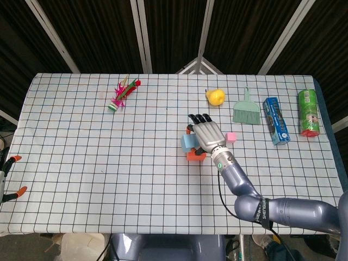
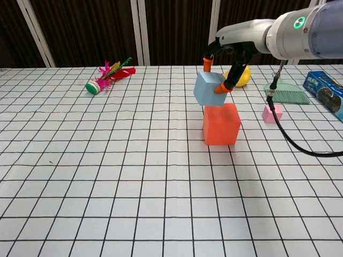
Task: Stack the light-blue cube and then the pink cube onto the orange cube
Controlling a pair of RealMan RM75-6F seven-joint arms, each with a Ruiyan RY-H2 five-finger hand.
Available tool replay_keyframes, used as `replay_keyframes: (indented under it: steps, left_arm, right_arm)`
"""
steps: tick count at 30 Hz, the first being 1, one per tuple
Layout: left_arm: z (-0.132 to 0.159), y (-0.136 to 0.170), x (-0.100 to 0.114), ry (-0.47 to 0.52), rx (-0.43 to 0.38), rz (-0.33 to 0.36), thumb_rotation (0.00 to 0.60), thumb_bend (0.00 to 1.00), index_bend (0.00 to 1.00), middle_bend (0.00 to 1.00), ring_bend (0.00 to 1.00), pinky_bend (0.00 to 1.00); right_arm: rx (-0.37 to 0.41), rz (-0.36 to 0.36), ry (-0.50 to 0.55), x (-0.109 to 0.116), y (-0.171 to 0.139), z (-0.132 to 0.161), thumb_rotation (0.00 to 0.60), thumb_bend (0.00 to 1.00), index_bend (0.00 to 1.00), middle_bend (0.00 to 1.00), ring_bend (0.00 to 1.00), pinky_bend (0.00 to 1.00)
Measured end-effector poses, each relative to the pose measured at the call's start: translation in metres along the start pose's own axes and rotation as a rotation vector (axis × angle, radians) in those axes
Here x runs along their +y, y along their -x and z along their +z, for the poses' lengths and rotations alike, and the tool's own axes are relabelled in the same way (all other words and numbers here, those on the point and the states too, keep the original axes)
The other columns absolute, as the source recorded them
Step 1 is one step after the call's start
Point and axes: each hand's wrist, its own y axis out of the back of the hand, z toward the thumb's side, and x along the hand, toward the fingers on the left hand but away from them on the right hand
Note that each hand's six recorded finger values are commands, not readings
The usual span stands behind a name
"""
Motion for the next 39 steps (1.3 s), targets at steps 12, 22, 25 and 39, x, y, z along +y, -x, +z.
replay_keyframes:
  steps: [12, 22, 25, 39]
  left_arm:
    - [-0.003, 0.000, 0.001, 0.007, 0.010, 0.002, 0.600, 0.21, 0.21, 0.01, 0.00, 0.02]
    - [-0.005, 0.000, 0.003, 0.011, 0.014, 0.005, 0.600, 0.21, 0.21, 0.01, 0.00, 0.02]
    - [-0.004, 0.000, 0.002, 0.010, 0.011, 0.002, 0.600, 0.21, 0.21, 0.01, 0.00, 0.02]
    - [-0.006, 0.000, 0.003, 0.011, 0.016, 0.004, 0.600, 0.21, 0.21, 0.01, 0.00, 0.02]
  right_arm:
    - [-0.089, -0.009, -0.053, -0.007, -0.001, -0.009, 0.600, 0.49, 0.50, 0.07, 0.07, 0.00]
    - [-0.089, 0.003, -0.046, -0.016, -0.012, -0.004, 0.600, 0.49, 0.51, 0.07, 0.07, 0.00]
    - [-0.091, 0.003, -0.045, -0.017, -0.013, -0.004, 0.600, 0.49, 0.51, 0.07, 0.07, 0.00]
    - [-0.121, -0.009, -0.044, -0.017, -0.003, -0.010, 0.600, 0.49, 0.52, 0.07, 0.07, 0.00]
